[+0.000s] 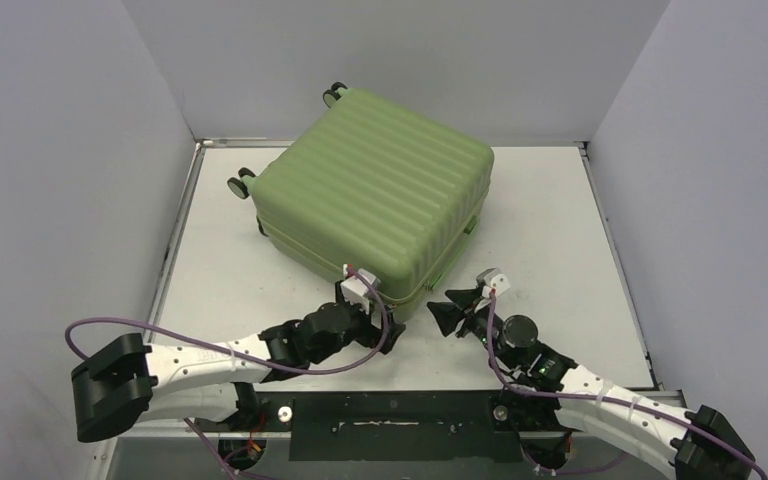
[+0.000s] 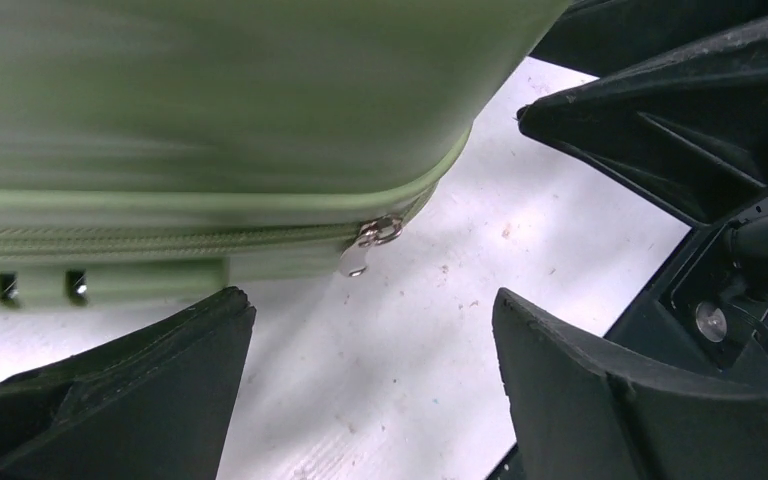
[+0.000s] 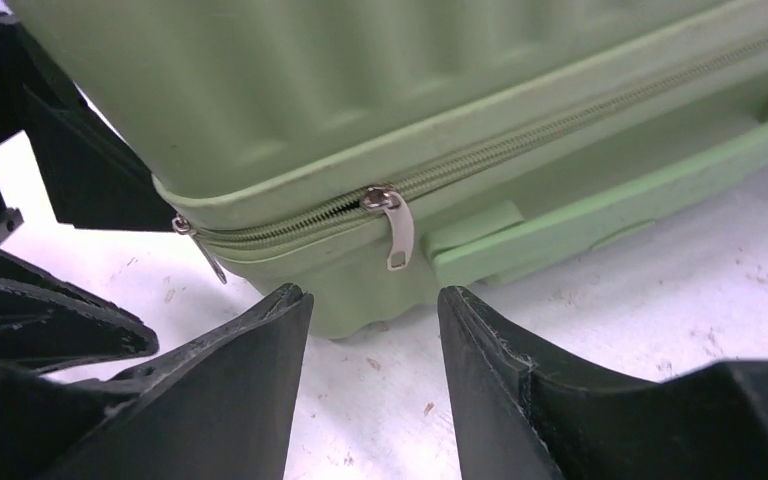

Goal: Pack the luggage
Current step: Zip the luggage at the center of the board.

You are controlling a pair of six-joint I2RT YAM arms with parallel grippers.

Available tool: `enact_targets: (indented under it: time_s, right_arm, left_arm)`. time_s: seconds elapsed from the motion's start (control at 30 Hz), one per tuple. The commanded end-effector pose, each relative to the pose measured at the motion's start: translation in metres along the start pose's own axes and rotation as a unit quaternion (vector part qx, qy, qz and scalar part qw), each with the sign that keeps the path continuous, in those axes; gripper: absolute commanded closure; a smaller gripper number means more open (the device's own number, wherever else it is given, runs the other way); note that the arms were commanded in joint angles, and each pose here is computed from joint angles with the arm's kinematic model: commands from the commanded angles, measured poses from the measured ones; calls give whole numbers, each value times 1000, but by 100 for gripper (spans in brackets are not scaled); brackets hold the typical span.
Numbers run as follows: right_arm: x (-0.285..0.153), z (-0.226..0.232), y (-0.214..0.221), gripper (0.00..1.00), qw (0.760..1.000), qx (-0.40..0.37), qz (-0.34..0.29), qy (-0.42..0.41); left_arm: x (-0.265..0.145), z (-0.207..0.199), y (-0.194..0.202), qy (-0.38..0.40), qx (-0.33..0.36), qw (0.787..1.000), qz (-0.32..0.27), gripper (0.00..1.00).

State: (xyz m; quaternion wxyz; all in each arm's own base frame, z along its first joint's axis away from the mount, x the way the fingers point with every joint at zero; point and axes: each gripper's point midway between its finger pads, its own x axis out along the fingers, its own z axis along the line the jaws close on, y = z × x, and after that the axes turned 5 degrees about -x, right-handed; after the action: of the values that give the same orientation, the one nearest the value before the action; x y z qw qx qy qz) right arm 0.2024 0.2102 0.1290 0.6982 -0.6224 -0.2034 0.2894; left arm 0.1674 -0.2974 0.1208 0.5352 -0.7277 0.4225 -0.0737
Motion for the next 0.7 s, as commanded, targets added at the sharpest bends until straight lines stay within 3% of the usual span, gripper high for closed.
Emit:
enact_targets:
  time_s: [0.0,0.2,0.37,0.47,0.67]
  right_arm:
    - [-4,-12,-5,49,998,46,-12,48]
    - [-6,-29,-8,45,981,152,-30,118]
    - [-6,-61,-4,42,922,298,-39,245]
    - [-4,-75,-9,40,886,358,-50,291]
    - [7,-106,-15,38,841,412,-44,347]
  left_arm:
    - [17,-18,-46,15,4,996,-89,13]
    - [35,-15,-53,13,12,995,-93,21]
    - [40,-12,-54,23,-2,995,-94,35]
    - [37,-11,-53,26,-5,995,-94,36]
    - [31,-7,-53,23,-8,995,-96,36]
